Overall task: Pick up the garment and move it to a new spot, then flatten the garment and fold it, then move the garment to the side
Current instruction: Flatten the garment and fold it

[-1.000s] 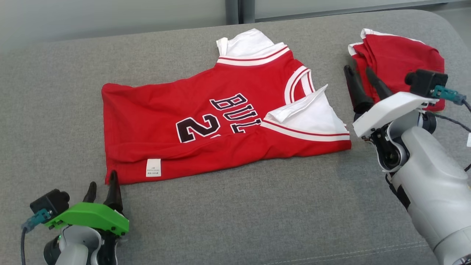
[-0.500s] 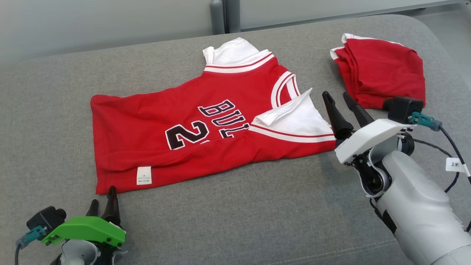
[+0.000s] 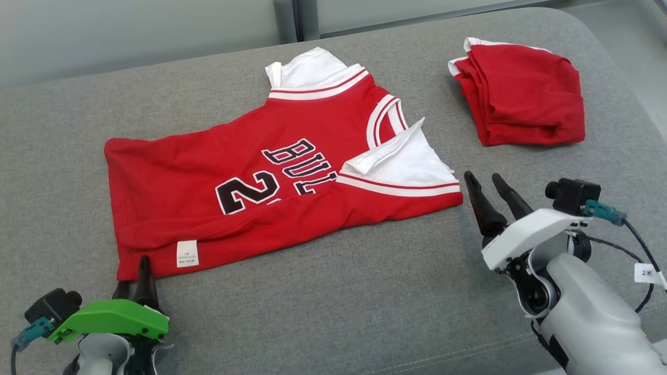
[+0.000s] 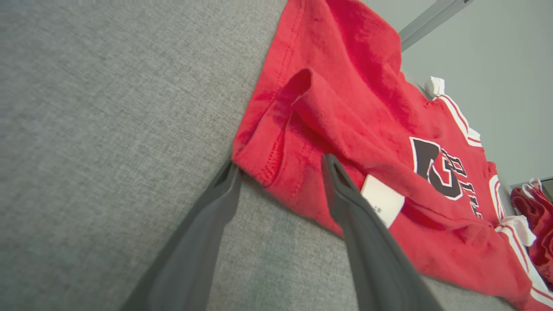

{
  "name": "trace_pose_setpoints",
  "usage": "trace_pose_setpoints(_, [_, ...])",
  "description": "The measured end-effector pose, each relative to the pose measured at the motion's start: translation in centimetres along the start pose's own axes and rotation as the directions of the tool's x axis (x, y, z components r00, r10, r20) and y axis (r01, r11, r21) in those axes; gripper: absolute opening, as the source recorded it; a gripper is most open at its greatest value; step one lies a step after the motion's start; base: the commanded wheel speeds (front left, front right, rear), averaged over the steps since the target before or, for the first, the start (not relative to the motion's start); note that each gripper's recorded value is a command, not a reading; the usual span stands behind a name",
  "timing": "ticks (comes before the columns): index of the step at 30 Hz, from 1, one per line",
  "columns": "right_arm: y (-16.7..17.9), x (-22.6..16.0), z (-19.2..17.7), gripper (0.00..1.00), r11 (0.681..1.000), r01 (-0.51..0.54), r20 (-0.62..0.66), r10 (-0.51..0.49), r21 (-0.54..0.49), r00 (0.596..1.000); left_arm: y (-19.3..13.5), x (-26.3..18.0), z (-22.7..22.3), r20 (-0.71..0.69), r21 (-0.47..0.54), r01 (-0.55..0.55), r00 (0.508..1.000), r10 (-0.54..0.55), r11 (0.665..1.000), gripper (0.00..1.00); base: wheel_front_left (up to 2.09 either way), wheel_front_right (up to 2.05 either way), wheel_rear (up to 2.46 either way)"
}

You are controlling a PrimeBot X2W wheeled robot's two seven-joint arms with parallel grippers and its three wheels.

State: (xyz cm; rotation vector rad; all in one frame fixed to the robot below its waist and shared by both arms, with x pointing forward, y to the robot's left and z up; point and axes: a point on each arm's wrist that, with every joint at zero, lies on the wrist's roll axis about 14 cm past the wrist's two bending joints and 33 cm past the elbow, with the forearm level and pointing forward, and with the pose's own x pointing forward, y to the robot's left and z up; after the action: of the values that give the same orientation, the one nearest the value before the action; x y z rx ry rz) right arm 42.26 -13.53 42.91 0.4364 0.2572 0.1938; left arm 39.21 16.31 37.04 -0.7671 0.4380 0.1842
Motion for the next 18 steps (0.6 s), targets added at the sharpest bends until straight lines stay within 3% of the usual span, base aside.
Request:
trace_pose_setpoints(1, [-0.2,-0.3,-0.6,1.00,1.000,0.008,-0.012,-0.008,0.009,1.000,0.0,0.0,0.1,0.011,-0.003,-0.002,1.000,0.003,1.000,0.00,0.00,0.00,0.00])
trace_pose_setpoints(7, [-0.4,-1.5,-3.5,1.00,0.997,0.038,-0.078,-0.033,0.065,0.996,-0.1,0.2,0.6,0.042,-0.011,-0.001,0.999,0.002,1.000,0.00,0.00,0.00,0.00])
trace_pose_setpoints(18, [-1.0,-0.9,-5.7,1.00,0.986,0.088,-0.135,-0.068,0.145,0.988,-2.0,0.6,1.4,0.077,0.003,0.066,0.995,-0.066,0.998,0.00,0.00,0.00,0.00])
